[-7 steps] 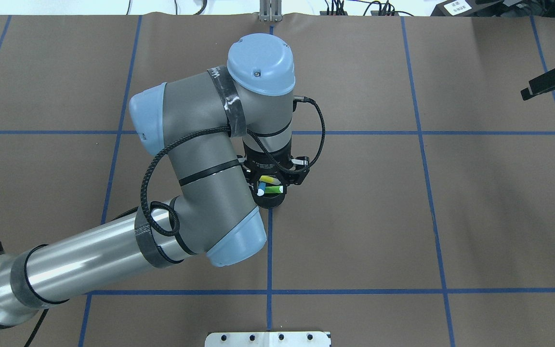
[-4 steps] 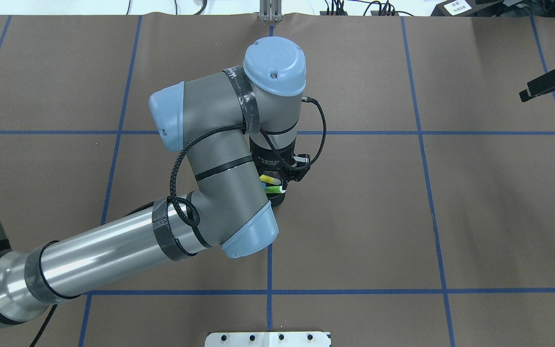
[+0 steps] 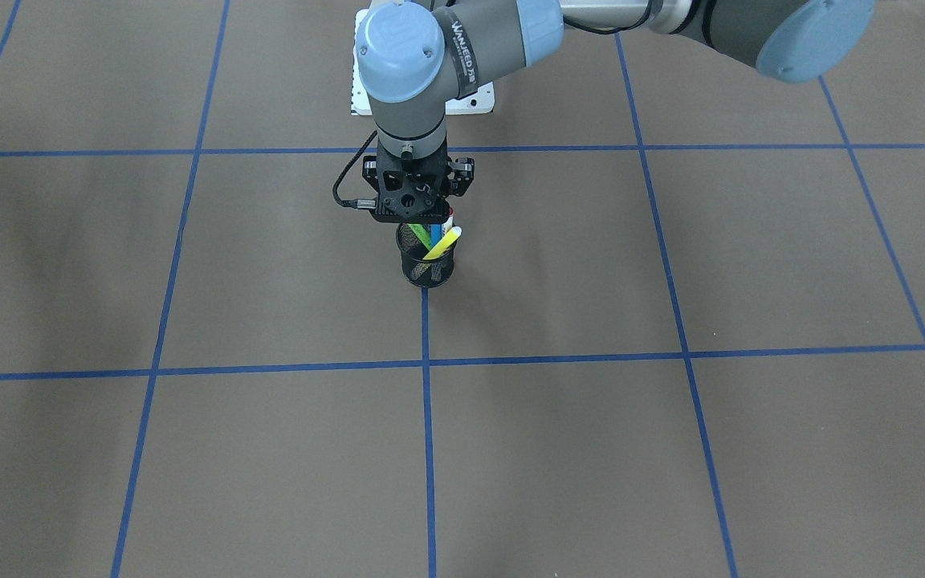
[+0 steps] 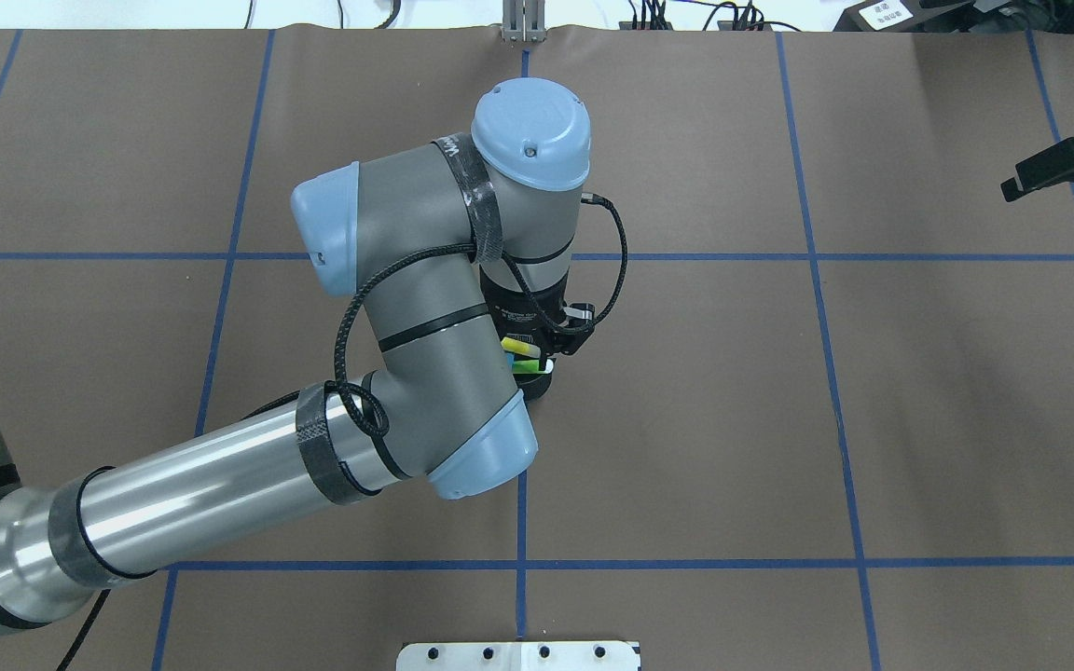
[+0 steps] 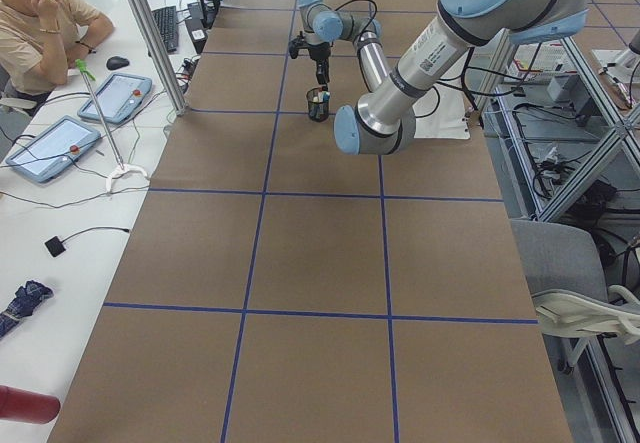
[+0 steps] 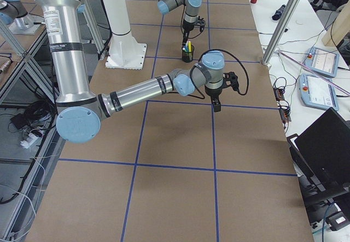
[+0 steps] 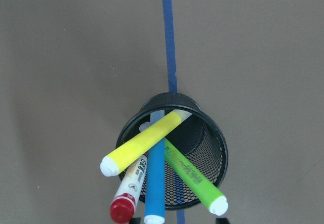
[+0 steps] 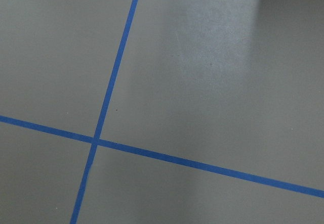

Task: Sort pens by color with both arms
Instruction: 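Lower the left gripper over the cup, aligning with the blue pen, then close the left gripper on the blue pen in the cup, then lift the blue pen up out of the cup with the left gripper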

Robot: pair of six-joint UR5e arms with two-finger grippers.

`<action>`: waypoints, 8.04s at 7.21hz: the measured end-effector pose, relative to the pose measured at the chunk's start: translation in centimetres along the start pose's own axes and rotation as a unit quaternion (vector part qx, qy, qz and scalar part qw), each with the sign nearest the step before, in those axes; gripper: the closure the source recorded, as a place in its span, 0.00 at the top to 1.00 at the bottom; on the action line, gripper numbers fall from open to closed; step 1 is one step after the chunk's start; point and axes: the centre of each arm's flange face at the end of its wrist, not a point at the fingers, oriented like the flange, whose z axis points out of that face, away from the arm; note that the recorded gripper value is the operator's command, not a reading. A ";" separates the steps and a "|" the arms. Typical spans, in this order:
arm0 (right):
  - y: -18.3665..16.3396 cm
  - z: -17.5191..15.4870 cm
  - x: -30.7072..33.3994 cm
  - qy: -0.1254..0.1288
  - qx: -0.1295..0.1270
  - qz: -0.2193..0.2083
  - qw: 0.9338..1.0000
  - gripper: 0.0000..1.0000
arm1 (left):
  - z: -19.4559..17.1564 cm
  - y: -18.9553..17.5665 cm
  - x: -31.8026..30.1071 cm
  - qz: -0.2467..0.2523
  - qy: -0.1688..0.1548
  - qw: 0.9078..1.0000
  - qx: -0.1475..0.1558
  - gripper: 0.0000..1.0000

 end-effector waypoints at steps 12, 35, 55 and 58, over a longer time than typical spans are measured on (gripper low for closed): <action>0.0 0.6 -0.1 0.000 -0.004 -0.001 1.000 1.00 | 2.4 0.5 -0.8 -0.009 -0.014 1.000 -0.014 0.42; -0.1 1.3 -0.1 0.007 -0.007 -0.003 1.000 1.00 | 2.7 -0.7 -1.4 -0.048 -0.009 0.999 -0.015 0.33; -0.5 1.6 -0.1 0.007 -0.008 -0.003 1.000 1.00 | -11.1 2.8 -4.4 -0.066 0.091 0.986 0.126 0.00; -0.4 2.0 0.0 0.008 -0.011 -0.003 1.000 1.00 | -9.1 -3.3 -1.2 -0.125 0.135 0.957 0.224 0.00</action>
